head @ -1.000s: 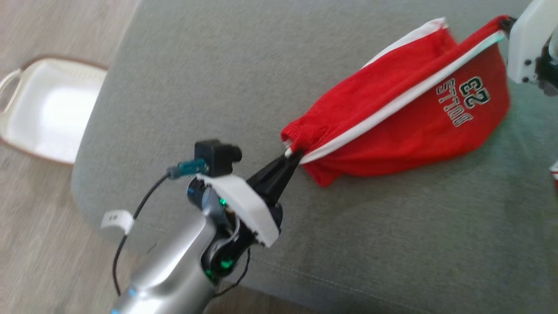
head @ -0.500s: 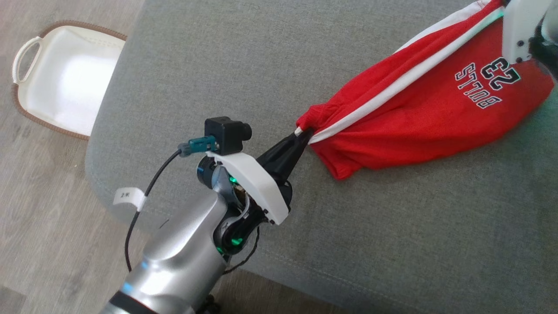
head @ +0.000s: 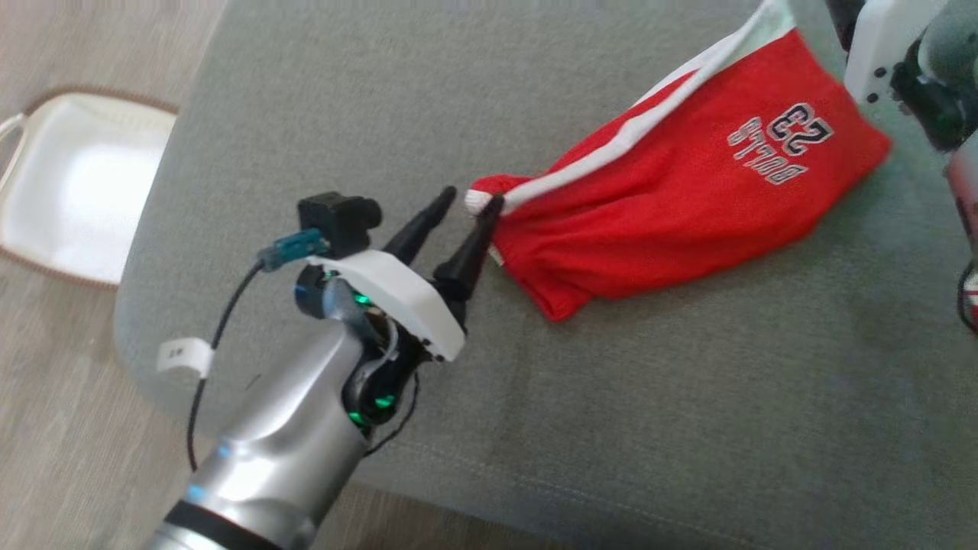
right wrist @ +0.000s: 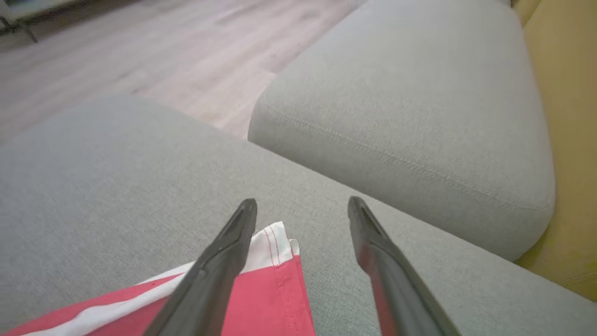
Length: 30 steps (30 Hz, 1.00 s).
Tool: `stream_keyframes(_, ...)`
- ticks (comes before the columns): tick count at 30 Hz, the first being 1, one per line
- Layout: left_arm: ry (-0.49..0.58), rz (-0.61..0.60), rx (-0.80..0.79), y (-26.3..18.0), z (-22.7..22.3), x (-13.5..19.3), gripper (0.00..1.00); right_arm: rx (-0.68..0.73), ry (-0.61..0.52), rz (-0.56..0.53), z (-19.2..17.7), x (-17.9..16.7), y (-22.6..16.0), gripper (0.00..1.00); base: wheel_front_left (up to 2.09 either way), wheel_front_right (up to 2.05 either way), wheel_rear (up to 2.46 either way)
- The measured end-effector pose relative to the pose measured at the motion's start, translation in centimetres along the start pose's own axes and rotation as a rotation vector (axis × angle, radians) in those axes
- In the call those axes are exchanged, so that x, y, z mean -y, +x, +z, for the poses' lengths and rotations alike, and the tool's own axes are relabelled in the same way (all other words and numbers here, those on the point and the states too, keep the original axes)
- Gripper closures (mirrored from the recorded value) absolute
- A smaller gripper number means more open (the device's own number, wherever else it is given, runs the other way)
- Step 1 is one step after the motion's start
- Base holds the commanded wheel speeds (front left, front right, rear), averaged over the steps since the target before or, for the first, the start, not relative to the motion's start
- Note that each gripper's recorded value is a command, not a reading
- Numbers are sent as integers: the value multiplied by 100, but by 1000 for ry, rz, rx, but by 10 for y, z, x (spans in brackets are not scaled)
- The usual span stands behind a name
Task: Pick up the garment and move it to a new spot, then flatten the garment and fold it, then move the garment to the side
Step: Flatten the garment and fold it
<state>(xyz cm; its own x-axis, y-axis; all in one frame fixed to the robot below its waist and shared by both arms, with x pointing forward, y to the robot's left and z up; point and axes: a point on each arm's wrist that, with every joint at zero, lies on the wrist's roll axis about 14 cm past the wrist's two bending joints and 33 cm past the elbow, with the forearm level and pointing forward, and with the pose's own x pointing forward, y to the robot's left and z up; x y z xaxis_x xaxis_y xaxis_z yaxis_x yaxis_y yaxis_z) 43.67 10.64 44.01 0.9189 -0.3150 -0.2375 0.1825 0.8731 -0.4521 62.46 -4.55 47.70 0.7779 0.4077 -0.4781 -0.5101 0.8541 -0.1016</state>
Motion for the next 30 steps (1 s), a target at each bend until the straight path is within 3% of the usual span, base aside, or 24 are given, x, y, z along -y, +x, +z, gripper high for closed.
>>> stream_keyframes(5,19,45,106,-7,31,-6,0,152,39,-15,28,6,-33,0,0,0,0)
stream_keyframes(18,65,78,374,-32,106,9,0,448,73,-49,51,11,-118,0,0,0,0)
stream_keyframes(30,240,45,486,-51,121,37,0,613,105,-154,21,18,-184,0,0,0,0)
